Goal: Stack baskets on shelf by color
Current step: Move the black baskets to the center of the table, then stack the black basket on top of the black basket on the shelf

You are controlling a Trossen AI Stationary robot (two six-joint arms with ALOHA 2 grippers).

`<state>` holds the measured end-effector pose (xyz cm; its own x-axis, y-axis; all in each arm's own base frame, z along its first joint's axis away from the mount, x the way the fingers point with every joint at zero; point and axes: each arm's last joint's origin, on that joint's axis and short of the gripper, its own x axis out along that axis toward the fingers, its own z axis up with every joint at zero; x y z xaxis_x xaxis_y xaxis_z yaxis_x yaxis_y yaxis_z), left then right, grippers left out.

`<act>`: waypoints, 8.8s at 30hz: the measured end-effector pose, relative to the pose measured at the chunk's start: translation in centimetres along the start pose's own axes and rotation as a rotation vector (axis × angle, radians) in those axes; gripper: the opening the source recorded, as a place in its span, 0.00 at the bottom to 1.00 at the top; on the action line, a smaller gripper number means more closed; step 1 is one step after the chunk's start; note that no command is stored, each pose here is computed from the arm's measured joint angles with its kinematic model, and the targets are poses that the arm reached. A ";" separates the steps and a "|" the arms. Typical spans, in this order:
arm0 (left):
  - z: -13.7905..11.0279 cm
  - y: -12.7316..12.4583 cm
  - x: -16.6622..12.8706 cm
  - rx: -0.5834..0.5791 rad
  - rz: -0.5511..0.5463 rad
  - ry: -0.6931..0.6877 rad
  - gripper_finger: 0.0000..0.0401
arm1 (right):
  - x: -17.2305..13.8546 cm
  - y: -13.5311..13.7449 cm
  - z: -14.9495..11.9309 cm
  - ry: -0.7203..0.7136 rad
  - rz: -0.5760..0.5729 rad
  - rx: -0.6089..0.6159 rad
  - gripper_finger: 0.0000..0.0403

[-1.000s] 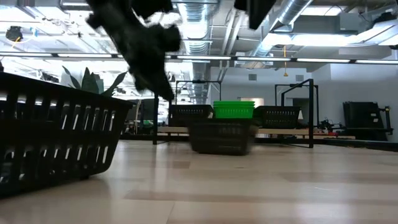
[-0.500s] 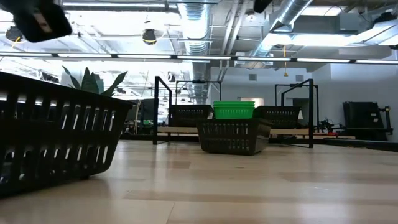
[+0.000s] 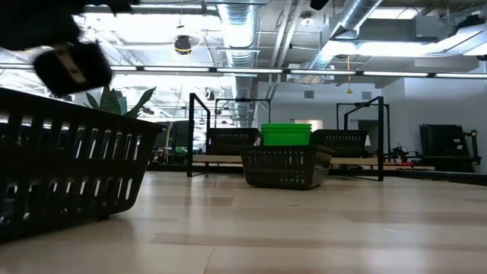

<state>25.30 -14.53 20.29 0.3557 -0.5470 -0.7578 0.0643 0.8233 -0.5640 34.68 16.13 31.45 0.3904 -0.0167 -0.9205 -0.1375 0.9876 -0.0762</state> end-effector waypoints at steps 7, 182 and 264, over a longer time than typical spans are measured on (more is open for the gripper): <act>1.4 3.3 2.1 -0.020 -0.037 0.081 0.00 | -0.1 0.3 -0.1 -0.002 0.004 -0.007 0.29; -2.5 -0.3 -12.8 -0.095 0.772 -0.360 0.65 | 2.9 -19.1 -11.1 -0.041 -0.034 0.347 0.02; -1.6 1.1 -13.6 -0.086 0.892 -0.402 0.65 | -5.0 -34.4 -8.3 -0.193 0.160 0.509 0.37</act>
<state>19.00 -6.37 29.45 0.5323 0.3757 -0.7586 -0.4447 0.8866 0.1270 29.92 -19.04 35.50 0.5664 0.1210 -0.8152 0.2292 0.9270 0.2968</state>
